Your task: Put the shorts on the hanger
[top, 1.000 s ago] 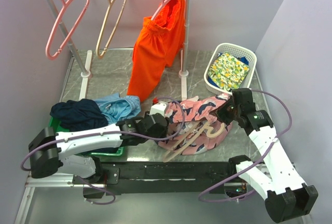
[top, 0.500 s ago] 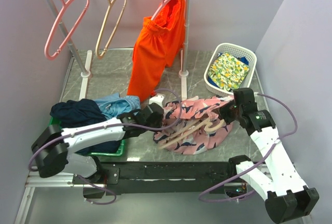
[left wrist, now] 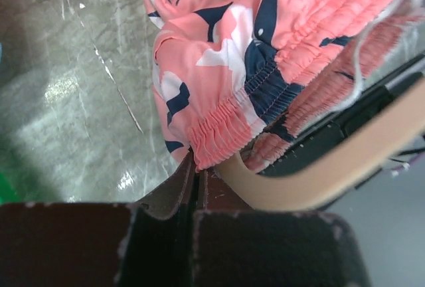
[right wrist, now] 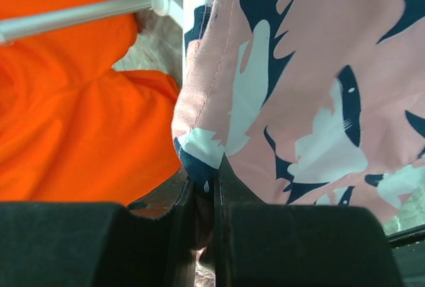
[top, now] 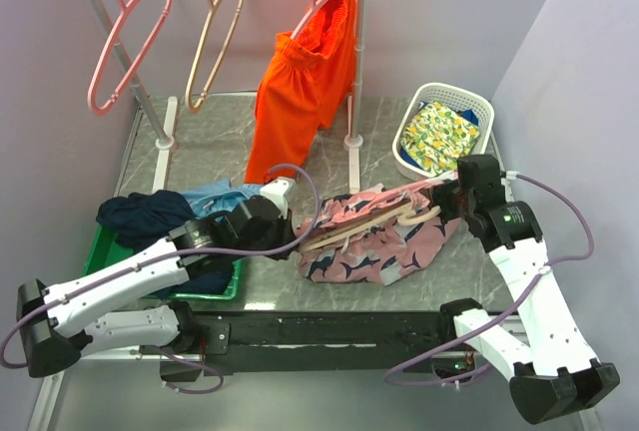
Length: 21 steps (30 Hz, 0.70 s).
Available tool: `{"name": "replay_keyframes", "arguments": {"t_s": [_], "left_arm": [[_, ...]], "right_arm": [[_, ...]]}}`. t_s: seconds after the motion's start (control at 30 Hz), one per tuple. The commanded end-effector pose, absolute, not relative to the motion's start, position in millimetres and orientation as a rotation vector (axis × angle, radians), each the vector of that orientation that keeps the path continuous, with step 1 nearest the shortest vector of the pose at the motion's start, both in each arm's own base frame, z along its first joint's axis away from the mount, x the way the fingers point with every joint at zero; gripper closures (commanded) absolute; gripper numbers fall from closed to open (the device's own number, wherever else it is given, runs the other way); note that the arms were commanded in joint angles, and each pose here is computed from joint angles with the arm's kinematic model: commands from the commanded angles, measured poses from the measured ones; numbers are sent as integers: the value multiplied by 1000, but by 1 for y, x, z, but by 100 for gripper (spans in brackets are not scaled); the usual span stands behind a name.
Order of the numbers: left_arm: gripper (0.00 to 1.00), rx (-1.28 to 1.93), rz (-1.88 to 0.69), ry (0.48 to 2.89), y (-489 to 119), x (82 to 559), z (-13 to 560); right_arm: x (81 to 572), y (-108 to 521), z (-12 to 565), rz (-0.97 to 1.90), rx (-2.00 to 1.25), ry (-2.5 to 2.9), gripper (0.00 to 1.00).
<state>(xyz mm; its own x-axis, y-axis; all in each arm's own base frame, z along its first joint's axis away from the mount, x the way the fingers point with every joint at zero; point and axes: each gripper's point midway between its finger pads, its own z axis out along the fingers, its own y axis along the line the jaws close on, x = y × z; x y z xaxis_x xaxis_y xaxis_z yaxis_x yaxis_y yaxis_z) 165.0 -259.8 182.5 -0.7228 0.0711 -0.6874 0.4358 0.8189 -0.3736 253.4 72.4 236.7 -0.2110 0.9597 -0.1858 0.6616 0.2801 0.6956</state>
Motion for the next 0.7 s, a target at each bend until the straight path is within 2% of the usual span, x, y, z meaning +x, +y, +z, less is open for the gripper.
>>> {"name": "replay_keyframes", "arguments": {"t_s": [0.0,0.2,0.43,0.57,0.63,0.67], "left_arm": [[99,419,-731,2329,-252,149,212],[99,493,-864,2222,-263,143,278],[99,633,-1114,2057,-307,134,359],[99,712,-1263,1996,-329,123,393],[99,702,-1259,1965,-334,129,410],[99,679,-1225,1962,-335,137,413]], "right_arm": [[266,46,263,572,1499,1776,100],[268,51,276,595,1445,1781,100],[269,78,299,622,1401,1822,100],[265,85,329,629,1375,1830,100],[263,88,339,611,1363,1849,100],[262,88,363,651,1347,1811,100]]}}
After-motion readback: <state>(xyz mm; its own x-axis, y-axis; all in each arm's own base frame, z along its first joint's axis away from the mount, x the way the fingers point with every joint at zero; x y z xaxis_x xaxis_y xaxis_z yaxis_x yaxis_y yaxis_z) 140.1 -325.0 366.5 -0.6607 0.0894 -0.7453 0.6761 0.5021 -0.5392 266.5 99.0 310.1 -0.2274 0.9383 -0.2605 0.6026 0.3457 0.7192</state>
